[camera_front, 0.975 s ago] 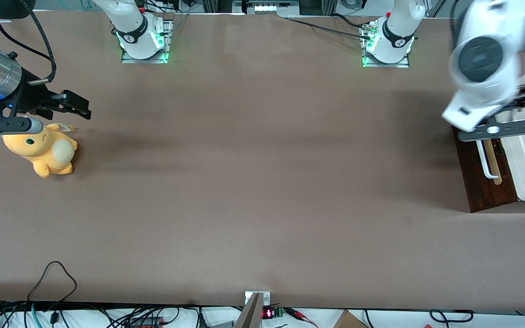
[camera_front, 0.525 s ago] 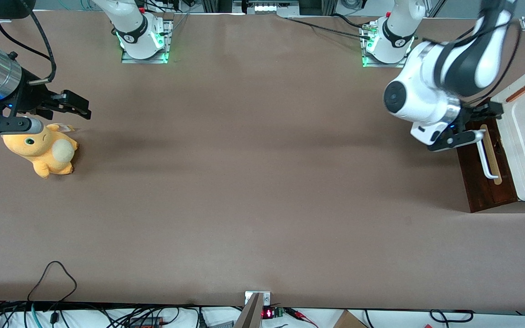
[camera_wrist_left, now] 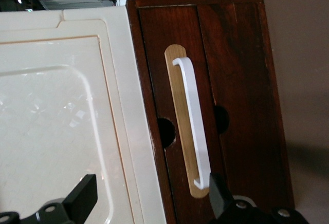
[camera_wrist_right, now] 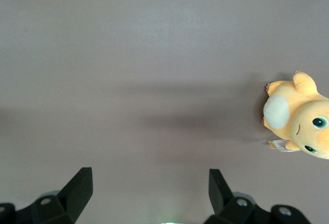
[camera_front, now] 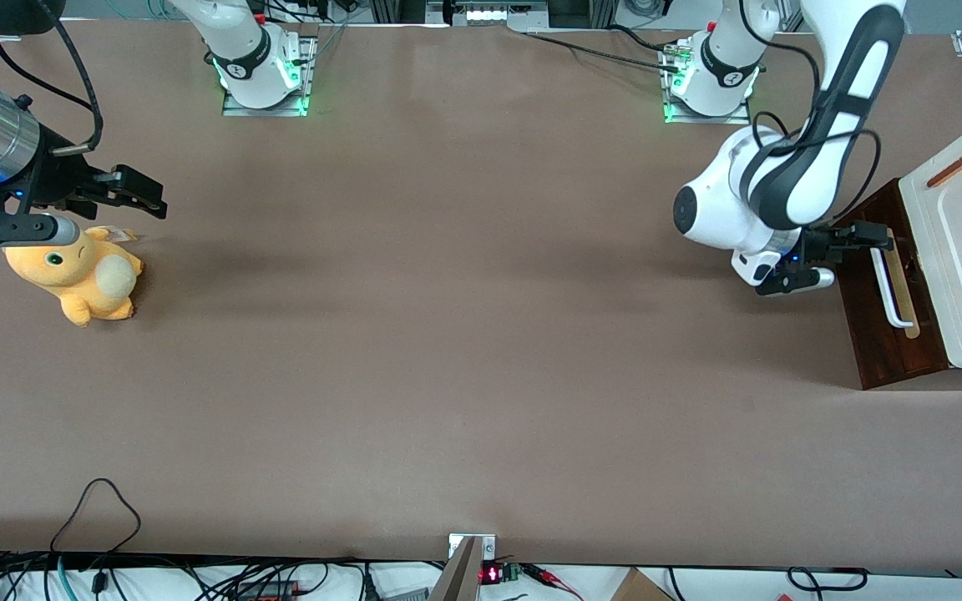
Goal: Open lower drawer with left arm only
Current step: 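Swing the left gripper out and down toward the drawer's white handle, then align the open left gripper on the white handle and close it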
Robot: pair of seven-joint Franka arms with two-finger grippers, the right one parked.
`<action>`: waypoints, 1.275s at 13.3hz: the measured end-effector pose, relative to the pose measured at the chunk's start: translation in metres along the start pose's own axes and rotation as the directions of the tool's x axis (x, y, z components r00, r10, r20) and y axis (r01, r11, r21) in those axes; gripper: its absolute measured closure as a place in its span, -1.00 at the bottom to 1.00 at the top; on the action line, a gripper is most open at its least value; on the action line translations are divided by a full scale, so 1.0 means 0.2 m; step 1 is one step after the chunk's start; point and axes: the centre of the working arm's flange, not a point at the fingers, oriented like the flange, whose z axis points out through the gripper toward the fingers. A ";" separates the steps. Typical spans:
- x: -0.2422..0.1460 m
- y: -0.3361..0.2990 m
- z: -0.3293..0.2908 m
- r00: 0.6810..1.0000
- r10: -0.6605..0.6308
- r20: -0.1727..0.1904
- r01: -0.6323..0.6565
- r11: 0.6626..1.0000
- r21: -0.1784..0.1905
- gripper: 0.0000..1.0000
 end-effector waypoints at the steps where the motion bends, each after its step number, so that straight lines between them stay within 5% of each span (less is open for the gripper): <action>1: 0.01 0.02 0.06 1.000 0.008 0.005 -0.008 1.000 0.017 -0.90; 3: 0.05 0.04 0.17 1.000 0.010 0.000 -0.010 0.999 0.032 -0.89; 7: 0.07 0.16 0.27 1.000 -0.007 -0.015 0.007 1.000 -0.003 -0.89; 10: 0.07 0.22 0.29 0.999 0.001 -0.038 0.000 1.000 0.026 -0.84; 17: -0.01 0.29 0.41 1.000 -0.019 -0.021 0.020 0.997 0.077 -0.72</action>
